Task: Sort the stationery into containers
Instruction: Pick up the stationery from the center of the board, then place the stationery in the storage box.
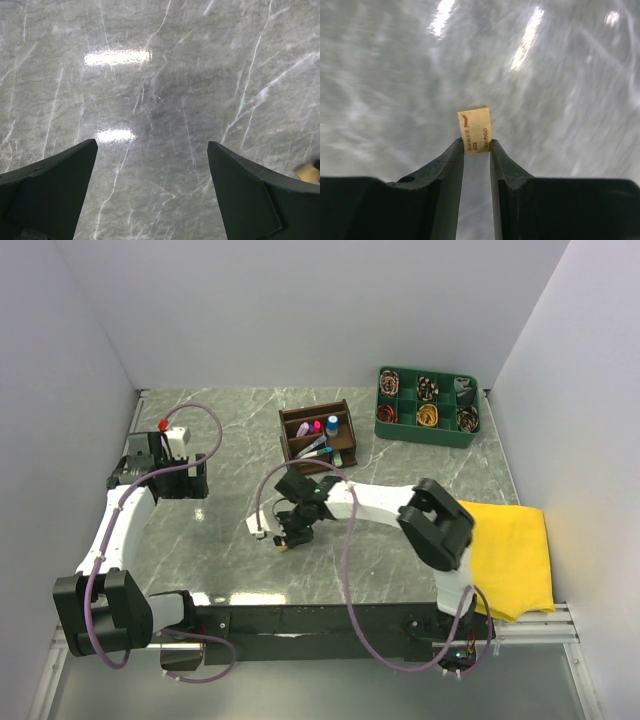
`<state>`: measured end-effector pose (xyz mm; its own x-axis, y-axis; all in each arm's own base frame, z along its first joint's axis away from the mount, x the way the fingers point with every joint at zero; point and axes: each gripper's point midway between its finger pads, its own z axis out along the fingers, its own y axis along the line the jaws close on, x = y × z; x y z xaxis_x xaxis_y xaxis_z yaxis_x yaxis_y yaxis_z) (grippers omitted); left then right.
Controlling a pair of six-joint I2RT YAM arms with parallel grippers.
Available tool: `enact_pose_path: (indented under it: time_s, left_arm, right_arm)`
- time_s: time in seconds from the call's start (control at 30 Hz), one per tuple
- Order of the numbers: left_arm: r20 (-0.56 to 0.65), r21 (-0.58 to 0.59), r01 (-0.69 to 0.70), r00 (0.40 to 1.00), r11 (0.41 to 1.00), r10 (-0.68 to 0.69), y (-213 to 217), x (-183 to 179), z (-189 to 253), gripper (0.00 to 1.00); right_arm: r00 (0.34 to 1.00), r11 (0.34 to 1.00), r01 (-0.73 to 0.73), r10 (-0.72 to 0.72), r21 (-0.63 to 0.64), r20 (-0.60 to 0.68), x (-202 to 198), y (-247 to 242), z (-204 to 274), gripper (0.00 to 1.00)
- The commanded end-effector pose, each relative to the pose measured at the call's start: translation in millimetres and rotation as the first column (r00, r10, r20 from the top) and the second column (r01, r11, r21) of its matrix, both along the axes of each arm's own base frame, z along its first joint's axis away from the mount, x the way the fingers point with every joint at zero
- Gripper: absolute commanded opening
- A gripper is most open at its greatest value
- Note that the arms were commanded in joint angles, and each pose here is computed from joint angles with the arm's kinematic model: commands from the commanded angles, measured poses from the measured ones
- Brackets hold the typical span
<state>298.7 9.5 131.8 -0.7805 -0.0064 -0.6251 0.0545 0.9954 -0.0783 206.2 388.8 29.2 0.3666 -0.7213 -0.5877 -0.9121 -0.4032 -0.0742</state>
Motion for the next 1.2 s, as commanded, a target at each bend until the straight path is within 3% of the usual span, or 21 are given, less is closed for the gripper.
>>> enact_pose_path:
  time_s: [0.0, 0.1, 0.23, 0.33, 0.37, 0.47, 0.73, 0.8, 1.03, 1.17]
  left_arm:
    - [0.064, -0.019, 0.025, 0.998, 1.0, -0.023, -8, 16, 20, 1.0]
    - [0.073, -0.023, 0.026, 0.997, 0.999, -0.025, -9, 25, 27, 0.99]
    - [0.083, -0.036, 0.022, 0.996, 0.999, -0.018, -9, 37, 38, 0.99]
    - [0.091, -0.055, 0.02, 0.996, 0.998, -0.015, -11, 46, 46, 0.99]
    - [0.097, -0.058, 0.019, 0.995, 0.998, -0.013, -11, 50, 49, 1.0]
    - [0.104, -0.071, 0.017, 0.995, 0.997, -0.01, -12, 56, 50, 1.0]
    - [0.04, -0.133, -0.022, 0.999, 0.991, 0.027, -12, 83, 37, 0.99]
    - [0.032, -0.166, -0.038, 0.999, 0.985, 0.044, -4, 93, 37, 0.99]
    - [-0.03, -0.227, -0.141, 0.99, 0.964, 0.137, 30, 115, 18, 0.99]
    - [-0.036, -0.233, -0.152, 0.988, 0.961, 0.148, 31, 118, 12, 1.0]
  right_arm:
    - [0.98, 0.97, 0.197, -0.192, 0.141, -0.05, -5, -1, 56, 0.2]
    - [0.943, 0.93, 0.331, -0.324, 0.158, -0.068, -3, -17, 66, 0.18]
    - [0.849, 0.829, 0.527, -0.524, 0.187, -0.069, 20, -49, 79, 0.18]
    - [0.726, 0.688, 0.684, -0.674, 0.243, -0.136, 59, -79, 106, 0.15]
    - [0.652, 0.608, 0.751, -0.743, 0.256, -0.15, 85, -101, 112, 0.14]
    - [0.528, 0.471, 0.835, -0.832, 0.286, -0.169, 121, -138, 122, 0.11]
    - [0.374, 0.316, 0.913, -0.901, 0.259, -0.22, 147, -167, 111, 0.07]
    - [0.363, 0.306, 0.919, -0.902, 0.25, -0.233, 150, -164, 109, 0.07]
    - [0.168, 0.111, 0.971, -0.947, 0.212, -0.273, 183, -169, 93, 0.0]
    - [0.095, 0.04, 0.983, -0.947, 0.179, -0.306, 195, -172, 87, 0.0]
